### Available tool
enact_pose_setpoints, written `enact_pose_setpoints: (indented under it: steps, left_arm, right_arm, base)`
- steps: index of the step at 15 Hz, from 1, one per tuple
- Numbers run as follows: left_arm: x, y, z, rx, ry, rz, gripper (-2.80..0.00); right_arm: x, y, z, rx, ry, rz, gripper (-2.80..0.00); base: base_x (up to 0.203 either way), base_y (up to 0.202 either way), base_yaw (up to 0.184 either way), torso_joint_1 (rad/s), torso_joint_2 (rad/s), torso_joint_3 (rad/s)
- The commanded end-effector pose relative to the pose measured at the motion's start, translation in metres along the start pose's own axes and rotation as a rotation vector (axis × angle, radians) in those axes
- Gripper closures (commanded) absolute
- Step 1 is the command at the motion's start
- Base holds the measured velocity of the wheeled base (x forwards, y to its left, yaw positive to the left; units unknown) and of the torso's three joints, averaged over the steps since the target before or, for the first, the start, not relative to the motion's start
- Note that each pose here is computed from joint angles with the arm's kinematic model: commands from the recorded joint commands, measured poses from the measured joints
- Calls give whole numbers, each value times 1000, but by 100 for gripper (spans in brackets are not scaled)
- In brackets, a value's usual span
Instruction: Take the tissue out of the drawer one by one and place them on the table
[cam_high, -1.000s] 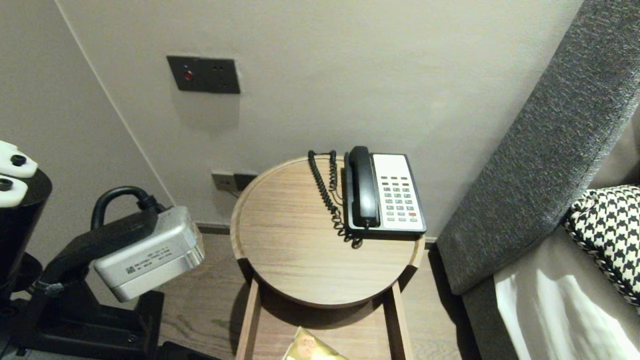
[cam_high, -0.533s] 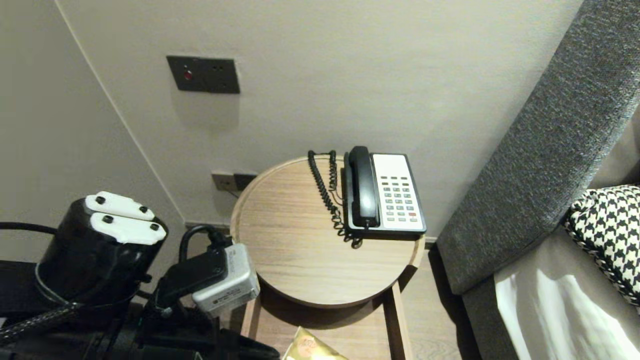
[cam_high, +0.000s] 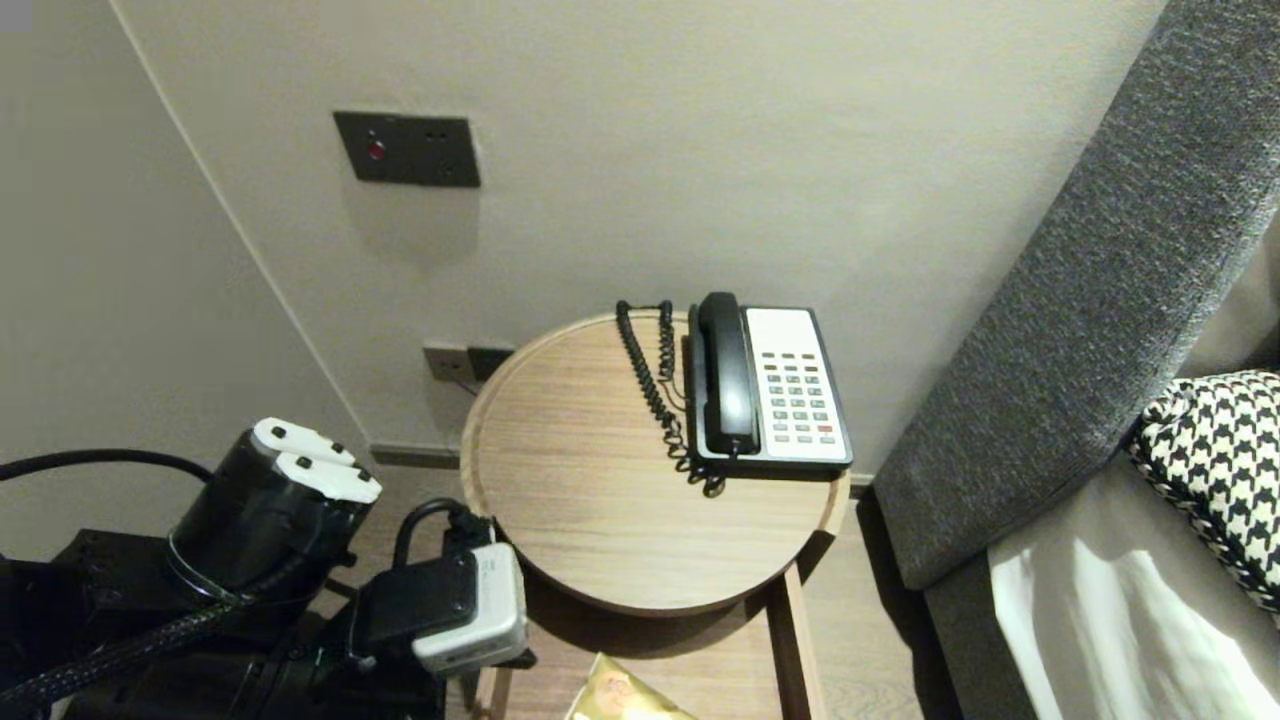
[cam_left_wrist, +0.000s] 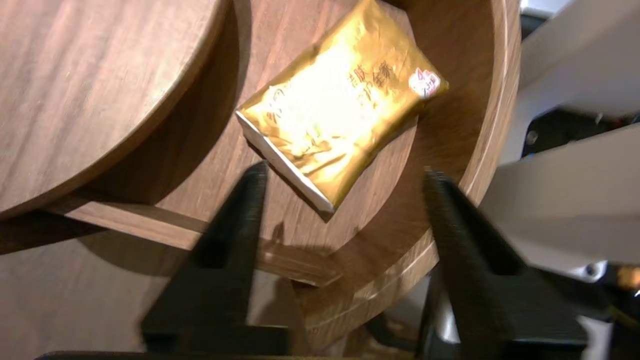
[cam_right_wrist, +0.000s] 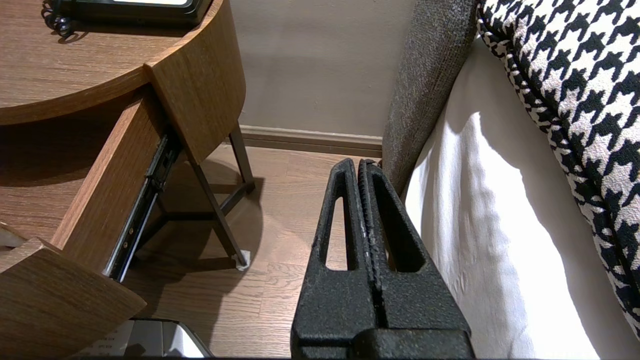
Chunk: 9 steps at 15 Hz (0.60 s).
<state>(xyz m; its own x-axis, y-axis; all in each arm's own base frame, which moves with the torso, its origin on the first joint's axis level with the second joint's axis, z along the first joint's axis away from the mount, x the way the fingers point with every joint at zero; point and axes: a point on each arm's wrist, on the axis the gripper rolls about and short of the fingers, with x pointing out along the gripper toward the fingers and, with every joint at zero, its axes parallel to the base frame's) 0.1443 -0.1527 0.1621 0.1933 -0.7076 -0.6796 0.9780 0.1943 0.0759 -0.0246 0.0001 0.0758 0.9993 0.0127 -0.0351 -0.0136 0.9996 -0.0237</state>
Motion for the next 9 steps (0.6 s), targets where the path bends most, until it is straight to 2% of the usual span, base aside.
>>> enact_pose_setpoints:
  steps: [1, 5, 9]
  left_arm:
    - [13, 0, -2, 31, 41, -14, -280]
    - [41, 3, -2, 80, 80, -25, -280]
    - [66, 11, -4, 124, 48, -6, -280]
  right_arm:
    - [0, 0, 0, 0, 2, 0, 0]
    - [0, 0, 0, 0, 2, 1, 0]
    - [0, 0, 0, 0, 3, 1, 0]
  base:
    - [0, 0, 0, 0, 0, 0]
    - [0, 0, 0, 0, 0, 0]
    - [0, 0, 0, 0, 0, 0]
